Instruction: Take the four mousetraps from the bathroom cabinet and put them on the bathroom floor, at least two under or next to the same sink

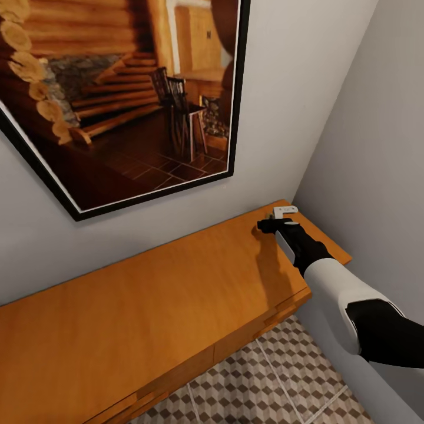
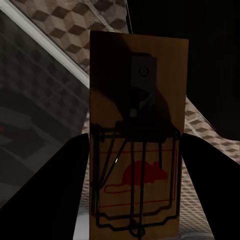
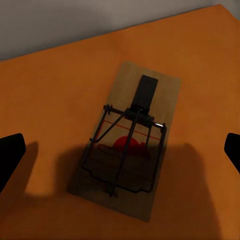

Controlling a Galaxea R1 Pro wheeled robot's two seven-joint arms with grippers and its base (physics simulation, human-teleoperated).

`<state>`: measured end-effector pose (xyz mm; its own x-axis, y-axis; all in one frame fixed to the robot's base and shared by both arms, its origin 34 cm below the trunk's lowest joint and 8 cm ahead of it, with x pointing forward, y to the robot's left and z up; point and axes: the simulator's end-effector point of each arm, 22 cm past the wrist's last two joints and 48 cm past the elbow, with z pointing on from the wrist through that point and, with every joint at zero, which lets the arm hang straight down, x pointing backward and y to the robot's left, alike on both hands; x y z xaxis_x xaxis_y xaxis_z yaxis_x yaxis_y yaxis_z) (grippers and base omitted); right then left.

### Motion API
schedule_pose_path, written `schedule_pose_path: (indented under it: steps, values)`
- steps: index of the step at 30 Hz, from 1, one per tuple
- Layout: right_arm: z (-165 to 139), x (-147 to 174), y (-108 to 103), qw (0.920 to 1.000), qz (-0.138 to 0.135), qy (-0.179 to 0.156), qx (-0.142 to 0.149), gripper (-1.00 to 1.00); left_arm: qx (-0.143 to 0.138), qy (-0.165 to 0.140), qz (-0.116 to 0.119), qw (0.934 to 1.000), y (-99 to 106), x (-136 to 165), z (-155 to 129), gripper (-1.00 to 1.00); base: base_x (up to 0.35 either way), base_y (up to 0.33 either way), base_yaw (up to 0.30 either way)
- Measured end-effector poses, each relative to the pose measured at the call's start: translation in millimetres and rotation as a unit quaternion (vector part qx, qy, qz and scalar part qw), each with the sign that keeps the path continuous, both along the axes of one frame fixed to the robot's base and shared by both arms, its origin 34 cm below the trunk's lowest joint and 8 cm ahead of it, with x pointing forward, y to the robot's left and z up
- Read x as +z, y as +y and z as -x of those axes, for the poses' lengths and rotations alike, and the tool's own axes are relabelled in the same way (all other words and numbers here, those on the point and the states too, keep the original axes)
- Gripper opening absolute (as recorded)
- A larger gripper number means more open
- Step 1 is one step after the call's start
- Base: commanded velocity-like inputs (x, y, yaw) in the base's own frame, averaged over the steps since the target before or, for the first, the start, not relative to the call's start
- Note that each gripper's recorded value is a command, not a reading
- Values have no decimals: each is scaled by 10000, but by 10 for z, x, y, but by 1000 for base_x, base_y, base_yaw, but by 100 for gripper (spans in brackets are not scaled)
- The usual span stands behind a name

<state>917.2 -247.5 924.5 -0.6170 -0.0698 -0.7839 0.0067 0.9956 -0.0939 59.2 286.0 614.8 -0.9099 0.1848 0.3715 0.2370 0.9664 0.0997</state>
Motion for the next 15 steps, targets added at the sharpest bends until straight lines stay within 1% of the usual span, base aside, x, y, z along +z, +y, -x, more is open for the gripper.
schedule_pose_path:
  steps: [15]
  values:
    - [30,-41,-31,9999,30,91,-47,100,6,0,20,10000,-33,-1,0,-100,0,0,0]
